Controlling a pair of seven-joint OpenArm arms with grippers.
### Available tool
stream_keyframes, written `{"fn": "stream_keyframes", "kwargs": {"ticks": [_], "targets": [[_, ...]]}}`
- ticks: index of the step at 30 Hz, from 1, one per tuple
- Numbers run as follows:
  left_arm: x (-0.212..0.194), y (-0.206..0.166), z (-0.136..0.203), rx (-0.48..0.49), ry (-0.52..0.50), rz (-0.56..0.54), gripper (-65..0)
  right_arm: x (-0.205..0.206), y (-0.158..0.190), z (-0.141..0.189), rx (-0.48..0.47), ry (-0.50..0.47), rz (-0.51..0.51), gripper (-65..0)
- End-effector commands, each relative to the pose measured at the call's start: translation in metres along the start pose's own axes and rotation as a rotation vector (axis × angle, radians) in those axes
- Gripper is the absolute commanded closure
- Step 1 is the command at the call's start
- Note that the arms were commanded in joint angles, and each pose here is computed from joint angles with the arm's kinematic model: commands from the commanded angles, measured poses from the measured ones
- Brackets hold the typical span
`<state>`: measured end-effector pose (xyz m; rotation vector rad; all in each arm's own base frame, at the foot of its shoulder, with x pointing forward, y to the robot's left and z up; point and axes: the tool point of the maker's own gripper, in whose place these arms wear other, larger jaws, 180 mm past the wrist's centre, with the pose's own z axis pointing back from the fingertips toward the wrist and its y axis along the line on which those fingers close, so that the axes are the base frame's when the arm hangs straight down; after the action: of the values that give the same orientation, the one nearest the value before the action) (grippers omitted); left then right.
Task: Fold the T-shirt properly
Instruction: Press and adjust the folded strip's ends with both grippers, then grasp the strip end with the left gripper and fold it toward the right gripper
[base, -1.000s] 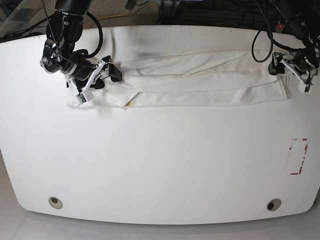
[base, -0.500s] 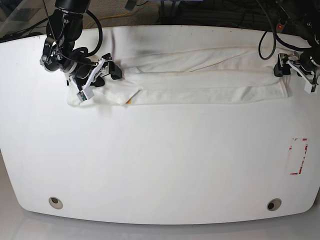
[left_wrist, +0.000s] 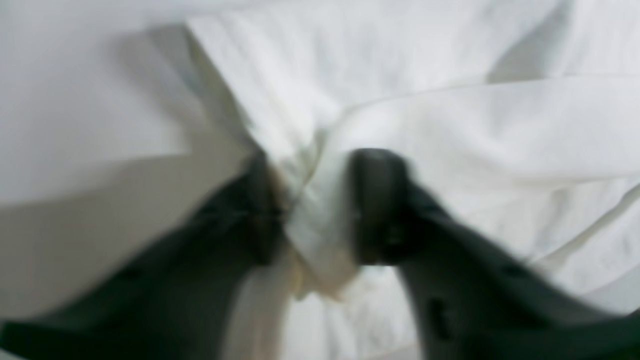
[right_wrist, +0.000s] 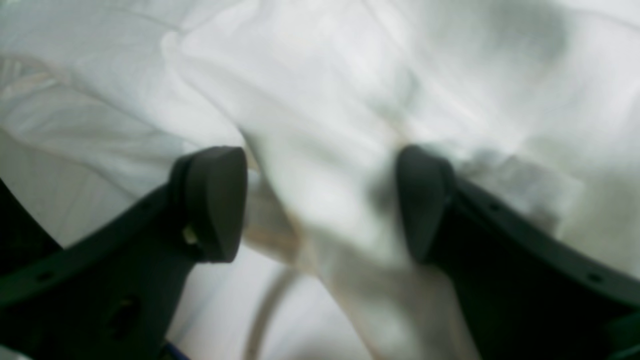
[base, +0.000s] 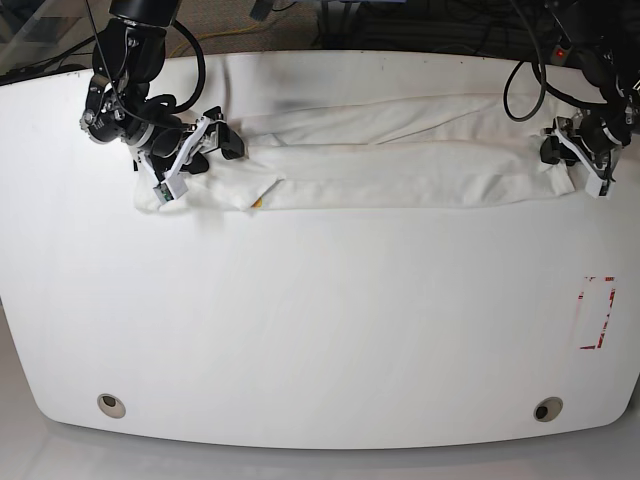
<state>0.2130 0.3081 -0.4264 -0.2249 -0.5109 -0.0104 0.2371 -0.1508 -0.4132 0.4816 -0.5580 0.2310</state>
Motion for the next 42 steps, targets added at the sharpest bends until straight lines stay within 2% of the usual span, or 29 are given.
{"fn": "stream_keyframes", "kwargs": {"ticks": [1,4,8,13,19,27,37,42], "targets": [[-0.033,0.001,-0.002,0.017,0.148,-0.007,-8.2,-0.002,-0.005,0.003,-0.022,0.025,0.009,-44.4],[-0.034,0.004,0.002,0.029,0.163,-0.006,-4.4,-0.003,-0.005,0.003,-0.022,0.026,0.008,-44.4],[-0.014,0.003,0.016,0.068,0.107,-0.044,-3.9,-0.004,-0.005,0.003,-0.022,0.028,0.007,-44.4],[0.013,-0.007,0.043,0.14,0.086,-0.159,-2.4,-0.004,-0.005,0.003,-0.022,0.028,0.007,-44.4],[0.037,-0.055,0.05,0.13,0.031,-0.279,-2.4,-0.004,-0.005,0.003,-0.021,0.029,0.005,-44.4],[0.057,-0.139,0.021,-0.045,-0.011,-0.43,-2.5,-0.004,0.001,-0.002,-0.009,0.02,-0.007,-44.4],[0.089,-0.22,0.005,-0.22,-0.118,-0.466,-2.8,-0.004,0.003,-0.003,-0.006,0.018,-0.01,-44.4],[0.097,-0.25,0.001,-0.284,-0.138,-0.503,-2.8,-0.003,0.005,-0.003,-0.003,0.01,-0.017,-44.4]]}}
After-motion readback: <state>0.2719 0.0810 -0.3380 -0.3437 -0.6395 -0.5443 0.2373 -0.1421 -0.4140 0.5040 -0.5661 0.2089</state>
